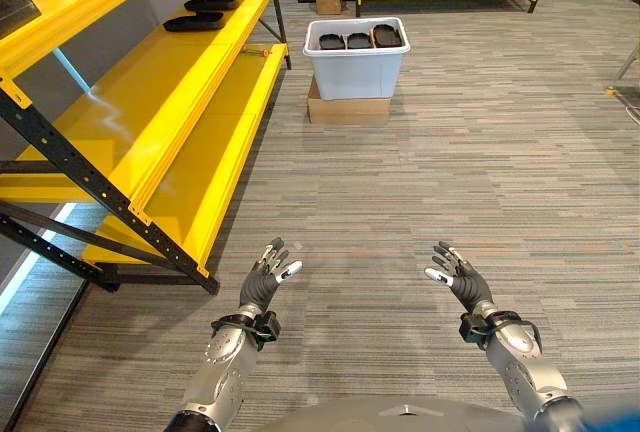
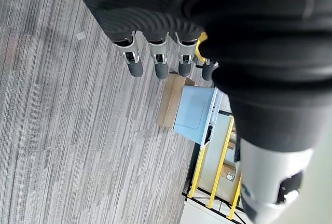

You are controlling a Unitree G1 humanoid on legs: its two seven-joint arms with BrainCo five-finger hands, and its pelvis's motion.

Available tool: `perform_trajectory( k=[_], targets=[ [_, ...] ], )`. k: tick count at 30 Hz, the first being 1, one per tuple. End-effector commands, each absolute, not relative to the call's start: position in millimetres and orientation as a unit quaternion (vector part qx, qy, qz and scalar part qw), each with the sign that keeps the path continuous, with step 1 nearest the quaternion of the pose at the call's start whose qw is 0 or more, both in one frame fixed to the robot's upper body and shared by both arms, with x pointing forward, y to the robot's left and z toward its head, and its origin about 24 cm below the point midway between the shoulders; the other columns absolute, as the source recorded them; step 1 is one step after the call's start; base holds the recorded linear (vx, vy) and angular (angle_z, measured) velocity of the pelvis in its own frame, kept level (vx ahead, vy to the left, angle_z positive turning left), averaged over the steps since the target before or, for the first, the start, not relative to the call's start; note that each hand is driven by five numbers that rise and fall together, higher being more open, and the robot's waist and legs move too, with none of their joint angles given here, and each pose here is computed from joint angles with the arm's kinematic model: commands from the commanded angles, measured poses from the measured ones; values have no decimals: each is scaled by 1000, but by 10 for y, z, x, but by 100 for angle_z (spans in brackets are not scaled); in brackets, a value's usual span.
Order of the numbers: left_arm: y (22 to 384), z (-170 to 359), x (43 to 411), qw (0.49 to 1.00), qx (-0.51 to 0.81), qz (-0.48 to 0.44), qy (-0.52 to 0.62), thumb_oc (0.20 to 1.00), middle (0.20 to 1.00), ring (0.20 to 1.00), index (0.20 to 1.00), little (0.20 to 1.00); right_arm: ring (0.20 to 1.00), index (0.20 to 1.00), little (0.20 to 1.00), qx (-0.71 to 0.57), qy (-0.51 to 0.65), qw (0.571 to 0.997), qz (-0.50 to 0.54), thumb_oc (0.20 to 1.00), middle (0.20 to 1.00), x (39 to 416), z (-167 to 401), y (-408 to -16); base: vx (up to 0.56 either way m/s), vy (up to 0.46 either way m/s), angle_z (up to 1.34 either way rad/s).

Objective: Move parts from the plastic box to the shelf.

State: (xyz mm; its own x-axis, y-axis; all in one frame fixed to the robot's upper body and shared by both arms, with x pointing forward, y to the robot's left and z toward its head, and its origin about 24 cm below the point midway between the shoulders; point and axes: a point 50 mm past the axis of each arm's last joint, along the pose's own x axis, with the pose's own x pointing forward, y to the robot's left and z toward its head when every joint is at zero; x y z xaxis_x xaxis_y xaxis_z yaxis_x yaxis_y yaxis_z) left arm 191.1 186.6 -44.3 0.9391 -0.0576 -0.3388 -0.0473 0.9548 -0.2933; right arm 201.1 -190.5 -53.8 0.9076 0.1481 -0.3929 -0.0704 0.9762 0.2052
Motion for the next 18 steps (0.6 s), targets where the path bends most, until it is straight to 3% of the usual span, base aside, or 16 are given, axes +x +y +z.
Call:
perform_trajectory(
  k=[1,18],
  targets=[
    [1971,-354,1977,979,-149,8,138,1000,1000,1000,1000,1000,1000,1000,1000,103,173,977,72,1000,1000,2063,-432,-1860,0,0,0],
    [1970,-358,1955,979,-145,9,142,1000,1000,1000,1000,1000,1000,1000,1000,102,177,976,79,1000,1000,2063,-434,-1833,0,0,0]
  ],
)
